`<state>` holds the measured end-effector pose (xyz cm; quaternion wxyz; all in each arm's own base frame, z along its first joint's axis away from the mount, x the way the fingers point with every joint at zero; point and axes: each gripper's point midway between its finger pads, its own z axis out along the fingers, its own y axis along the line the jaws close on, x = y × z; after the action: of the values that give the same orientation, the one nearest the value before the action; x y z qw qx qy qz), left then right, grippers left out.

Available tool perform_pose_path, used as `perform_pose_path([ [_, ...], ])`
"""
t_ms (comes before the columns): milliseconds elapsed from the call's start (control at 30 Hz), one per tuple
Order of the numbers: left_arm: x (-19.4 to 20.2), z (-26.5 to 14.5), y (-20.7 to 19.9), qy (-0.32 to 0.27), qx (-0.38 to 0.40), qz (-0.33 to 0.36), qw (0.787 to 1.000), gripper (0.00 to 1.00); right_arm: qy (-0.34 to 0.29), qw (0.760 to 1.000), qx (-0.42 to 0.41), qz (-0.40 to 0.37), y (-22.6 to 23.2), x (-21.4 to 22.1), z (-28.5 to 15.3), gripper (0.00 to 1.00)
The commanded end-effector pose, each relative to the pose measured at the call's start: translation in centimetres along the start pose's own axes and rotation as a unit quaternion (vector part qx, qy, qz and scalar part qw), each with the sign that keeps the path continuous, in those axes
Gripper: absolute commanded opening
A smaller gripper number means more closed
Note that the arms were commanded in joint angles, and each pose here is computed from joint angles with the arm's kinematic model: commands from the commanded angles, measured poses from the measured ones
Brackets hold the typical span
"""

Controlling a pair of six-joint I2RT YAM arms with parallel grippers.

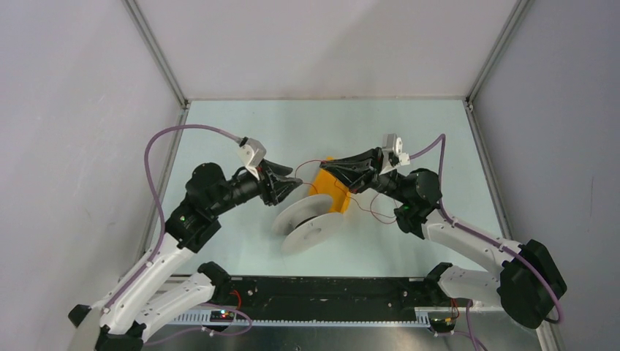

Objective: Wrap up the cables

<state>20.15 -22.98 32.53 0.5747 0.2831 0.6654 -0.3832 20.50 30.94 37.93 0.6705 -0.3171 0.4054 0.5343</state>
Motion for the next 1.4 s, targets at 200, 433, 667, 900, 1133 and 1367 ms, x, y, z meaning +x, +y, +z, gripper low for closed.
perform_pose_path([
  [200,-1.9,0.9,-1.5,-0.067,0.051,-0.024,0.996,0.47,-0.04,0.999,-0.008,-0.009,1.0,-2.2,0.4,0.0],
  [433,-1.6,0.4,-2.2,-0.075,0.071,-0.032,0.994,0.03,-0.023,1.0,0.013,0.001,0.3,-1.2,-0.4,0.01],
  [667,2.4,-0.3,0.3,0.051,0.014,0.013,0.999,0.0,0.106,0.993,0.059,-0.005,-1.6,2.3,-2.4,0.4],
  [900,4.1,-1.2,1.3,0.129,0.005,0.068,0.989,0.0,0.16,0.987,0.008,-0.019,-0.7,3.0,-1.0,0.54],
  [1133,4.9,-1.5,0.9,0.154,0.022,0.071,0.985,0.0,0.193,0.98,-0.032,-0.021,0.0,5.0,1.2,0.53],
  [1367,5.2,-1.5,0.6,0.158,0.035,0.071,0.984,0.0,0.227,0.972,-0.058,-0.007,0.9,8.1,2.0,0.44],
])
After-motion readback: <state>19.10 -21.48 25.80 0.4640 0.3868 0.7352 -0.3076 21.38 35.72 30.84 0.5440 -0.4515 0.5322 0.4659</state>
